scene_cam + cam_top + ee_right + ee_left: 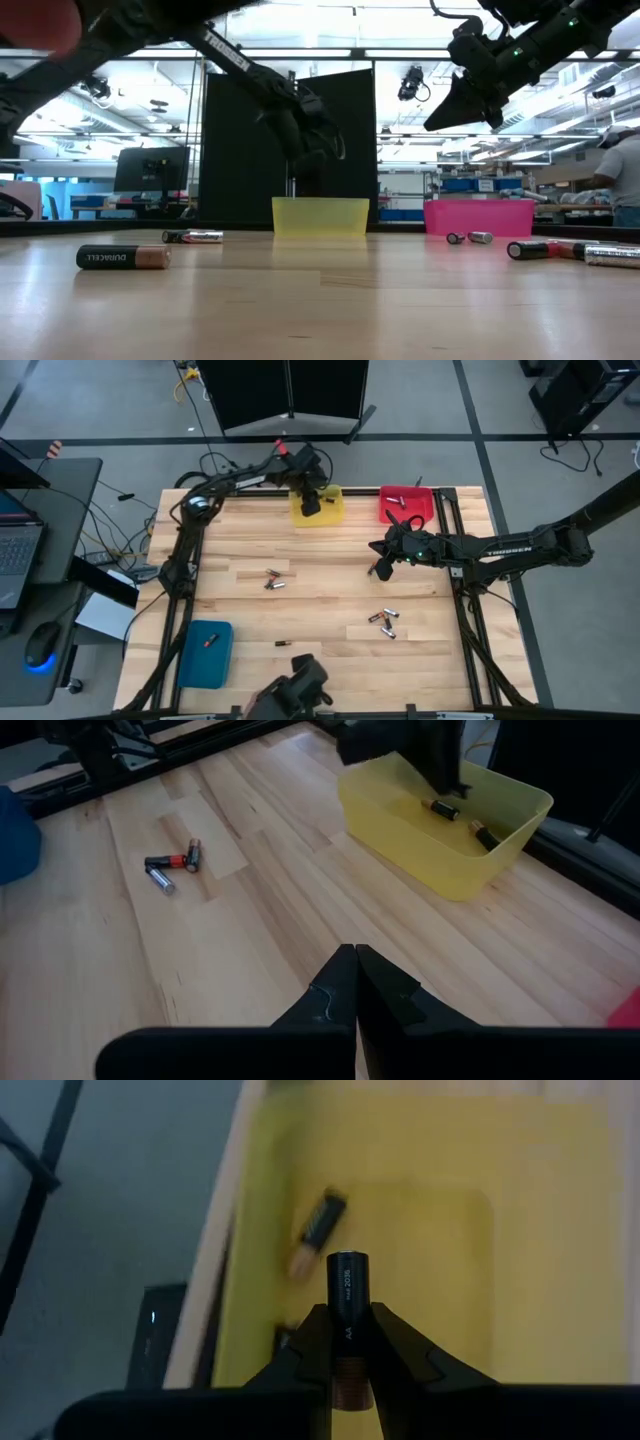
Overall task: Sort batteries
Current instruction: Put the black-brown battery into the yellow bin, then put the black-red battery into the blue bin
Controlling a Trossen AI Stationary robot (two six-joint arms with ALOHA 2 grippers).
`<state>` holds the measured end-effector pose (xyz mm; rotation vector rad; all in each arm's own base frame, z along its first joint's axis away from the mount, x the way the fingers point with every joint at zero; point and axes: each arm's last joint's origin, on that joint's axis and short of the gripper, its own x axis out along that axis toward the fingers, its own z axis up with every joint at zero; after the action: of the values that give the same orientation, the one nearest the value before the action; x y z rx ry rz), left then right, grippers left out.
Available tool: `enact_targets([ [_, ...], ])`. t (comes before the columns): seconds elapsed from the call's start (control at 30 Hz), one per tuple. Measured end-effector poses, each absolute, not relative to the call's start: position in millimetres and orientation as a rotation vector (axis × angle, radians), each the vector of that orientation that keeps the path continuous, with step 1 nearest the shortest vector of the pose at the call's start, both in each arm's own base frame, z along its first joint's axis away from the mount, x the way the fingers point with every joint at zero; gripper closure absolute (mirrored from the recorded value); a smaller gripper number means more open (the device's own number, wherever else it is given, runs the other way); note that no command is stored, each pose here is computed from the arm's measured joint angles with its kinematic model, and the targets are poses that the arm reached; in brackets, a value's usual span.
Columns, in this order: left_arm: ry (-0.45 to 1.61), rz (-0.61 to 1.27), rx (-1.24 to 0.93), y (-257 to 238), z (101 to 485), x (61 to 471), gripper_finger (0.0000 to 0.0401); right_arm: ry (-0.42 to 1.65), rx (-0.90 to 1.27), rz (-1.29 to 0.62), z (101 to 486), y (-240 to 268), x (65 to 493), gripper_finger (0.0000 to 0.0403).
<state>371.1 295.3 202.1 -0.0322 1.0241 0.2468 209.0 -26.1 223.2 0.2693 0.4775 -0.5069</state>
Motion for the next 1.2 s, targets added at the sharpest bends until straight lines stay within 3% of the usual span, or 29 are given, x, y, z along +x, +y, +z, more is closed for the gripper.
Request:
enact_targets([
  [0.3, 1.062, 0.191, -0.081, 295.5, 188.7, 374.4, 0.0355, 0.483, 0.266, -0.503, 222.8, -26.0, 208.8, 0.0393],
  [0.57, 1.103, 0.184, -0.1, 293.3, 186.6, 371.3, 0.0297, 0.483, 0.268, -0.5, 222.8, -25.9, 208.9, 0.0393],
  [0.87, 1.068, 0.226, -0.047, 289.2, 201.6, 374.8, 0.0287, 0.485, 0.269, -0.494, 222.8, -25.7, 208.9, 0.0389],
  [1.0, 1.04, 0.23, -0.022, 282.4, 214.4, 376.5, 0.0311, 0.5, 0.262, -0.438, 222.5, -24.3, 209.4, 0.0383],
  [1.2, 0.87, 0.259, 0.059, 255.1, 227.8, 376.7, 0.0389, 0.508, 0.242, -0.41, 222.5, -23.7, 209.6, 0.0395],
])
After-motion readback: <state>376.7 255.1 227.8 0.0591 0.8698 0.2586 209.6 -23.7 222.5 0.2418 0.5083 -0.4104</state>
